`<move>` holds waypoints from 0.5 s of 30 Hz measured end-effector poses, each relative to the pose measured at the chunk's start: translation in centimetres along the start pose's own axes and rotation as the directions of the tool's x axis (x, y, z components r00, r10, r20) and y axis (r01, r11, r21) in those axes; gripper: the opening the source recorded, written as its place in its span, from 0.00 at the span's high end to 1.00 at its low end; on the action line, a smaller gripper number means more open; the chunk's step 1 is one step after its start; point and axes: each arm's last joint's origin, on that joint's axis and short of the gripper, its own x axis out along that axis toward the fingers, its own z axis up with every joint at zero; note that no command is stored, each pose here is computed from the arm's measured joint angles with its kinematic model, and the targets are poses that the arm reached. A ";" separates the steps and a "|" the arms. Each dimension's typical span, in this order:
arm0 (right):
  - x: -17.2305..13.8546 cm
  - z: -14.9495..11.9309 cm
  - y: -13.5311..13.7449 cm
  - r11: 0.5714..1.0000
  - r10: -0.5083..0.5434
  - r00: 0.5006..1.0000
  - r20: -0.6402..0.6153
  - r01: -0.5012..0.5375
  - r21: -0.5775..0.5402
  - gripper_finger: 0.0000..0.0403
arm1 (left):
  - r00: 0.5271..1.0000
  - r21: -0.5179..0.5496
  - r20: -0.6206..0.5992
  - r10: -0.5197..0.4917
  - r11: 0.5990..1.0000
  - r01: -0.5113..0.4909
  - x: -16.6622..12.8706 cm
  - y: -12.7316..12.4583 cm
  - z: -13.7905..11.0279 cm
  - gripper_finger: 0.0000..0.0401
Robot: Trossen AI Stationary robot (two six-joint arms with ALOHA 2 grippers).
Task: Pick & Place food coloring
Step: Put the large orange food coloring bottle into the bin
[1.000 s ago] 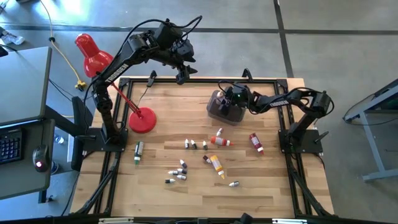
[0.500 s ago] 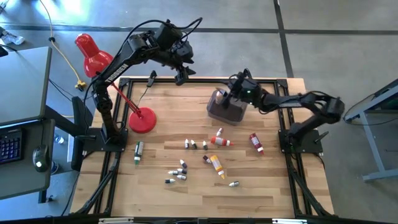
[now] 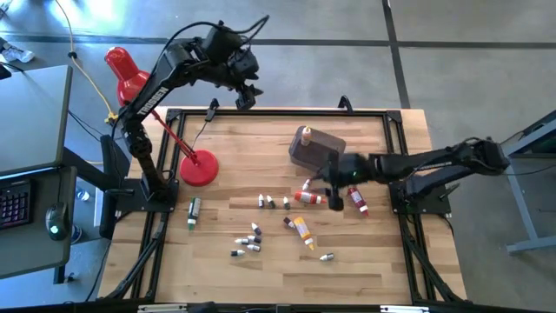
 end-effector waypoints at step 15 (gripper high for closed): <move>5.3 -6.2 2.4 0.992 -0.095 0.894 -0.437 0.123 0.035 0.55 | 0.999 0.001 0.029 -0.019 1.000 0.019 0.0 0.0 0.2 0.44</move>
